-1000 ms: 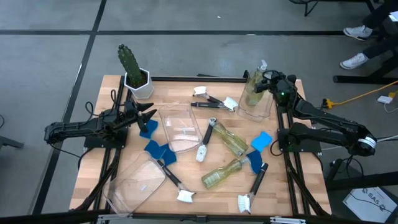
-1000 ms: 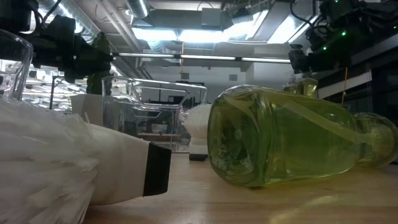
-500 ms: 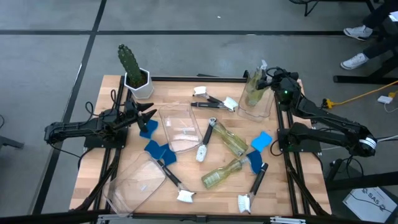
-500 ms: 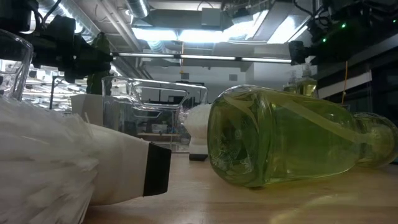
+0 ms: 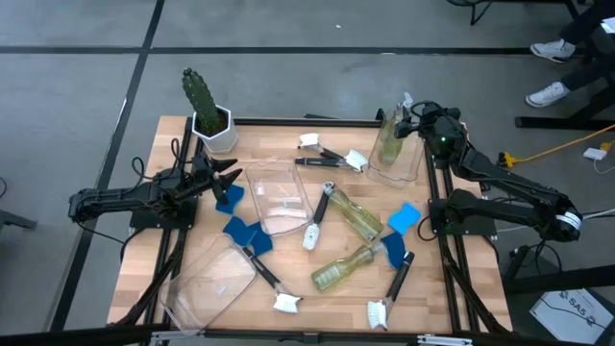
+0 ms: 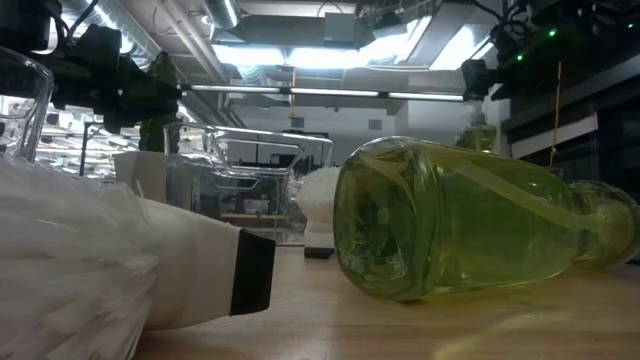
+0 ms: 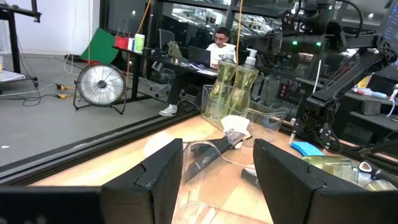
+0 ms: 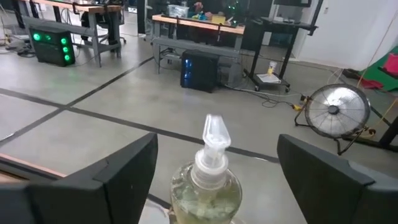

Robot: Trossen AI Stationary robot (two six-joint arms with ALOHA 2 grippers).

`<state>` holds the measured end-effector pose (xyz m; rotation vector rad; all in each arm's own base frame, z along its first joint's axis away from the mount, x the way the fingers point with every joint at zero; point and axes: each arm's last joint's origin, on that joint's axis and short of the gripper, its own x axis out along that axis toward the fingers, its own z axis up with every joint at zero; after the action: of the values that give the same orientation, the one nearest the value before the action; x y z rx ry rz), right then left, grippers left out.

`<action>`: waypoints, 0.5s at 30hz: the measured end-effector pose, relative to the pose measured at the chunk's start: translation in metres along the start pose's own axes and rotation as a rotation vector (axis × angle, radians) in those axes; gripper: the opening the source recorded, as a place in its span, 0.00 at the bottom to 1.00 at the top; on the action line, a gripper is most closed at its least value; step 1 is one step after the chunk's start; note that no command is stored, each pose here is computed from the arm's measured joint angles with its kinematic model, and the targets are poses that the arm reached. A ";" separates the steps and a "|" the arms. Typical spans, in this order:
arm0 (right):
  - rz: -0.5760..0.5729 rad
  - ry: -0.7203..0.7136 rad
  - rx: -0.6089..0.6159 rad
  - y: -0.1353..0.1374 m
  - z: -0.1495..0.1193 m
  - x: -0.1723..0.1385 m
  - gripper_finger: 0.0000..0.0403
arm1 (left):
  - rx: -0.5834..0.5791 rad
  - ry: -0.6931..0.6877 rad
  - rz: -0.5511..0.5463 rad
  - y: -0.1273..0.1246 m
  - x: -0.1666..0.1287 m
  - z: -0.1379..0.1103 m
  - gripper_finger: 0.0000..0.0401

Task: Pick & Place Kitchen Sink Supplies
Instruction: Put the green dish soap into the top right transparent bin

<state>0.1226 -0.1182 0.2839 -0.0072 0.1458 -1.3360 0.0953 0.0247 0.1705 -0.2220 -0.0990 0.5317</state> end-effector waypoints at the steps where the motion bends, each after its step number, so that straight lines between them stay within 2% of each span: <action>1: 0.002 -0.006 0.007 0.000 0.001 0.000 0.81 | 0.000 0.000 0.000 0.000 0.000 0.000 0.48; 8: 0.093 -0.101 0.046 0.003 0.012 -0.004 0.81 | 0.000 0.000 0.000 0.000 0.000 0.000 0.47; 15: 0.258 -0.181 -0.118 0.012 0.046 -0.024 0.81 | 0.000 0.000 0.000 0.000 0.000 0.000 0.48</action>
<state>0.1339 -0.0960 0.3309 -0.2030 0.0690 -1.0618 0.0953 0.0247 0.1705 -0.2220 -0.0991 0.5316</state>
